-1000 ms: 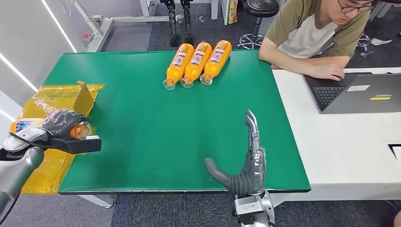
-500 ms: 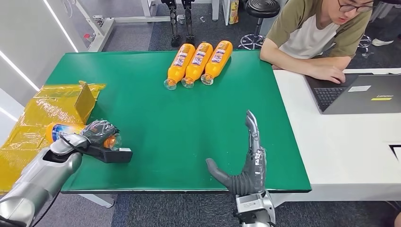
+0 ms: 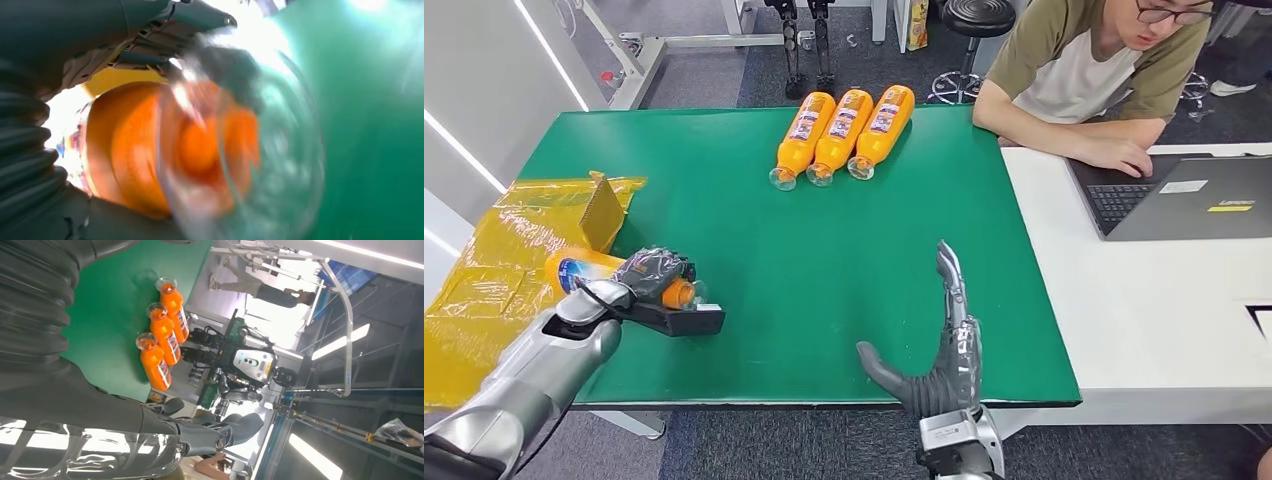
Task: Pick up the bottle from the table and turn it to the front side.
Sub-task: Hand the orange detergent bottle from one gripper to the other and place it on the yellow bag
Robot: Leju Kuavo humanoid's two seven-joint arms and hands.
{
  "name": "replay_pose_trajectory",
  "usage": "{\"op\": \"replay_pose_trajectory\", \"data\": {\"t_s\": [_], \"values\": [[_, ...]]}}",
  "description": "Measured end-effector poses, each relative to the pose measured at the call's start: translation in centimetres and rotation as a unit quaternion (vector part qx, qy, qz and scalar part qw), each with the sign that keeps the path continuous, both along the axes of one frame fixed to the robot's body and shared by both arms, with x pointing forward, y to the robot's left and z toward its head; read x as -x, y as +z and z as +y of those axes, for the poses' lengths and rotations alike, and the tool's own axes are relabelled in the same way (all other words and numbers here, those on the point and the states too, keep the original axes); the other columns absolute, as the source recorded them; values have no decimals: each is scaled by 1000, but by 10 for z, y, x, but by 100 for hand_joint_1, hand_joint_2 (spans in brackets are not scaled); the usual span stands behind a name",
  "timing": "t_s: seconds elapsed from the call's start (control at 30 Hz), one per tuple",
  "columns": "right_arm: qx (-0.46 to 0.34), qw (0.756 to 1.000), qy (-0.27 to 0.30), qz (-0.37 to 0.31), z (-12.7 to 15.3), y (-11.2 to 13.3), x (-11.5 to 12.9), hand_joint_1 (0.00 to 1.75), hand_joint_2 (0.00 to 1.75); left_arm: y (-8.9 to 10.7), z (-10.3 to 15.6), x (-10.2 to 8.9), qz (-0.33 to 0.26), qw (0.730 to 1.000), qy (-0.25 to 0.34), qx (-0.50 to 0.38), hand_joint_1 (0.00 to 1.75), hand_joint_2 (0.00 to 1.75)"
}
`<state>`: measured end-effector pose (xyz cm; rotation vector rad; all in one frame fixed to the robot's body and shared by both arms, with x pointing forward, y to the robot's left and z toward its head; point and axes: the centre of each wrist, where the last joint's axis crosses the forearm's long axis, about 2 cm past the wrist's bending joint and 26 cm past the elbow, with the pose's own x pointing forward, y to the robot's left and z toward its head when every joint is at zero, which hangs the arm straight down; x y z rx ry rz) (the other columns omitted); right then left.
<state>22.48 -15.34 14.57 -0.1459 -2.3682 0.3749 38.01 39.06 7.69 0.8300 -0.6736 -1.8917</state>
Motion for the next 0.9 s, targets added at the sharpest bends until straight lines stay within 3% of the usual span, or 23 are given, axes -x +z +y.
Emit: {"op": "replay_pose_trajectory", "data": {"t_s": [0.3, 0.57, 0.9], "values": [[8, 1000, -5, 12, 1, -8, 0, 0, 175, -5, 4, 5, 31, 993, 92, -65, 0, 175], [15, 1000, -7, 13, 1, -12, 0, 0, 175, -7, 11, 9, 6, 993, 107, -53, 0, 175], [24, 1000, -16, 10, 3, -11, 6, 0, 175, -5, 9, 6, -53, 992, 108, 28, 0, 175]]}}
